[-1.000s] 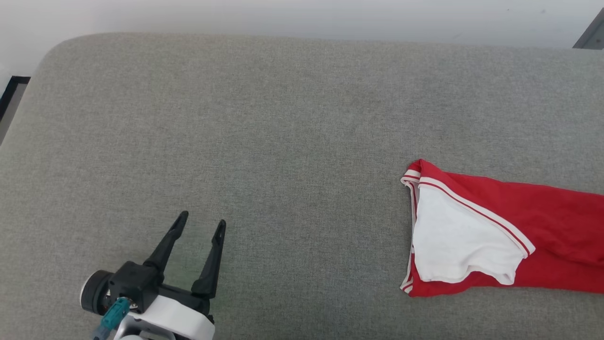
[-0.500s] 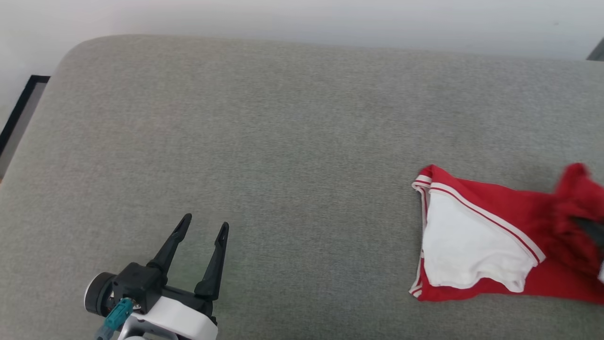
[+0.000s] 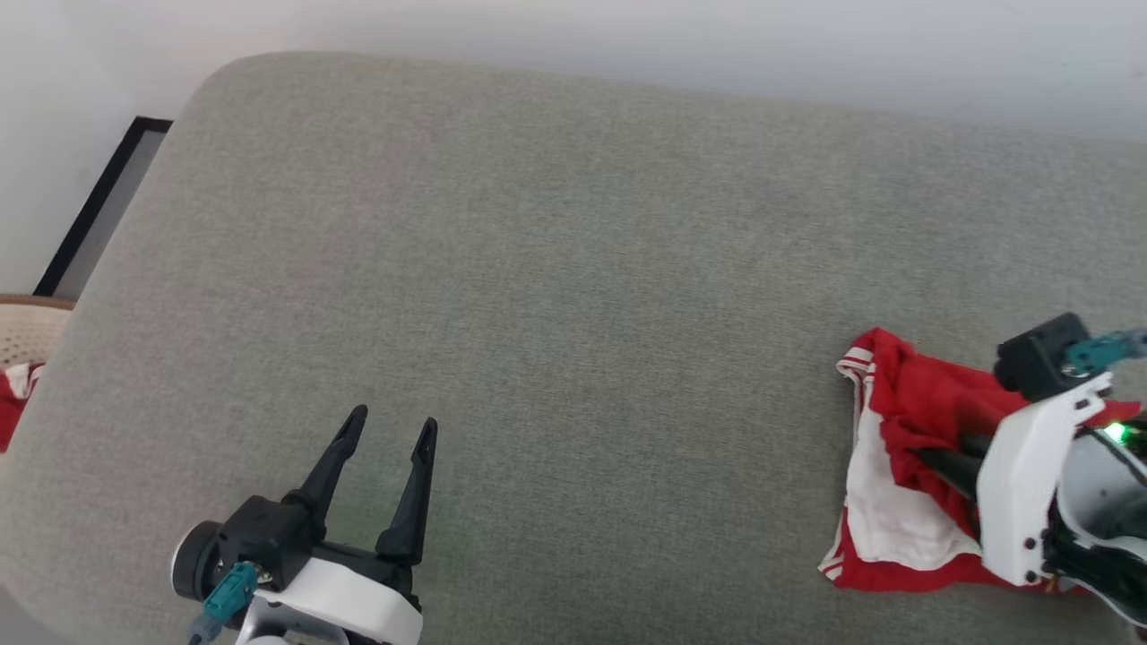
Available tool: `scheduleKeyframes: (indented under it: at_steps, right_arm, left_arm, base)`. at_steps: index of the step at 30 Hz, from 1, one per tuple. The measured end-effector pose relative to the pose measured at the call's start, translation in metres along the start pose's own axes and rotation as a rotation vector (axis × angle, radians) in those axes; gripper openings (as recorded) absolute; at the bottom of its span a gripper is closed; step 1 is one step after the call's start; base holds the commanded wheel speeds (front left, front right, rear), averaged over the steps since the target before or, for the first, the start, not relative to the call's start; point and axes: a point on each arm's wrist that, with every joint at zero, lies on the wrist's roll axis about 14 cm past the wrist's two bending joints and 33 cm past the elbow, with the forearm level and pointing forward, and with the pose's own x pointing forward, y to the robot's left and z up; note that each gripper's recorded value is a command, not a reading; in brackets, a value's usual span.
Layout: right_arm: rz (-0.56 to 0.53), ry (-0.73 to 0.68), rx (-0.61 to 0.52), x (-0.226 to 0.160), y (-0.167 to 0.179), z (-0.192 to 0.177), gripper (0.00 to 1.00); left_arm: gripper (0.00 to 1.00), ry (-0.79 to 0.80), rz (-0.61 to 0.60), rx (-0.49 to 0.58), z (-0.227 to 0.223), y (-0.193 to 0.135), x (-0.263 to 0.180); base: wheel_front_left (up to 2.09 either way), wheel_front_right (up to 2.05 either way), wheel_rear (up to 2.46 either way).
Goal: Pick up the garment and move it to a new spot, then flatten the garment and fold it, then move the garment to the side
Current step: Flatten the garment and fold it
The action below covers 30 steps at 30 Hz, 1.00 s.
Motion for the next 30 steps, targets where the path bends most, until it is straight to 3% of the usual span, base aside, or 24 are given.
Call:
scheduleKeyframes:
  at_steps: [14, 15, 16, 17, 30]
  right_arm:
    - [0.02, 0.064, 0.046, 0.033, -0.002, -0.02, 0.0]
    - [0.02, 0.054, 0.045, 0.032, -0.002, -0.018, 0.21]
    - [0.019, 0.038, 0.044, 0.031, -0.002, -0.015, 0.49]
    - [0.015, 0.019, 0.043, 0.03, -0.003, -0.011, 1.0]
    - [-0.112, -0.151, 0.079, -0.021, -0.037, 0.019, 1.0]
  left_arm:
    - [1.0, 0.019, 0.034, -0.015, -0.006, 0.009, -0.002]
    - [1.0, 0.018, 0.033, -0.015, -0.005, 0.008, -0.002]
    - [1.0, 0.017, 0.032, -0.015, -0.005, 0.008, -0.001]
    - [1.0, 0.015, 0.031, -0.016, -0.005, 0.008, -0.001]
    - [1.0, 0.001, -0.025, -0.024, -0.001, -0.004, 0.005]
  base:
    - [0.0, 0.0, 0.0]
    - [0.0, 0.0, 0.0]
    - [0.0, 0.0, 0.0]
    - [0.0, 0.0, 0.0]
    - [0.0, 0.0, 0.0]
